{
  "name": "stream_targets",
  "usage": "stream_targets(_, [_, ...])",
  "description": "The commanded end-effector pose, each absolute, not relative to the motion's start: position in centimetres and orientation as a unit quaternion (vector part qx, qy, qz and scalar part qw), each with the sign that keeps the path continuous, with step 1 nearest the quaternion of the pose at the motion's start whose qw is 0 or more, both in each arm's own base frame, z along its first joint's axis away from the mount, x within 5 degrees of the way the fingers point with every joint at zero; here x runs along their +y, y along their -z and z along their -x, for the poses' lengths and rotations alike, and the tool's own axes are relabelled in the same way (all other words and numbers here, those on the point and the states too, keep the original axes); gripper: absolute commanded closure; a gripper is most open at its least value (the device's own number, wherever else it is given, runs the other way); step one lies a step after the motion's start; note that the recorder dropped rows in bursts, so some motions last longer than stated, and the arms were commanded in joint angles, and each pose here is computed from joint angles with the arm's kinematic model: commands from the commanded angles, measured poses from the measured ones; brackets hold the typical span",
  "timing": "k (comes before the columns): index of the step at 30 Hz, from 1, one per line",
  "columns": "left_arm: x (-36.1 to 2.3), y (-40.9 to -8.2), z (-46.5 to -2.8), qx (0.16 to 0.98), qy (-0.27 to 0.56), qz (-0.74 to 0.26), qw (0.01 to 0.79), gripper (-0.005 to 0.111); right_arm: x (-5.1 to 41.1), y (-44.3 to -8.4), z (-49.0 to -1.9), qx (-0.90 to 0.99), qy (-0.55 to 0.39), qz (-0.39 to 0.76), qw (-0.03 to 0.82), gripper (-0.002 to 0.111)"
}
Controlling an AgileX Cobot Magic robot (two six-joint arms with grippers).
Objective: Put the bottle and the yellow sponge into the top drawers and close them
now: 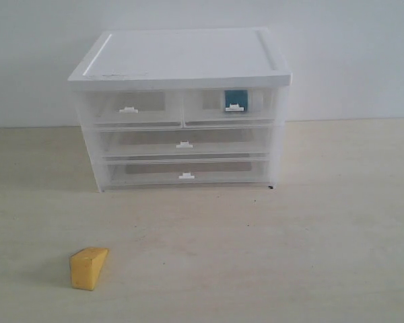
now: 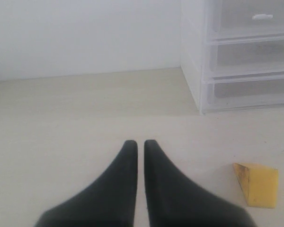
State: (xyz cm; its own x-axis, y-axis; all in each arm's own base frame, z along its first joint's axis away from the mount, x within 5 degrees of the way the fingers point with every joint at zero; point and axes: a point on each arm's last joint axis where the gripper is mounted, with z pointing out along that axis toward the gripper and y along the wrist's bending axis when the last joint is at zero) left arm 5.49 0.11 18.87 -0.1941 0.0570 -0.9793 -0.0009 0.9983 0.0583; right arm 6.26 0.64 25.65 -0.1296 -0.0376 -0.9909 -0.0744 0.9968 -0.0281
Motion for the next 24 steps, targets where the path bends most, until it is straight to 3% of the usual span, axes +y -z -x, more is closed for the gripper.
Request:
stream_targets(1, [0.1,-18.8,-5.5,0.771,-0.02,-0.015,0.636,0.102,0.3,-24.4,-6.2,0.762,-0.02,0.004,0.648,0.108])
stream_targets(17, [0.1,-18.8,-5.5,0.771,-0.02,-0.015,0.637,0.102,0.1,-18.8,-5.4,0.775,-0.016,-0.012,0.631,0.108])
stream_targets(24, [0.1,-18.8,-5.5,0.771,-0.02,-0.015,0.637,0.102,0.1,-18.4,-5.4,0.784,-0.013,-0.009,0.62,0.108])
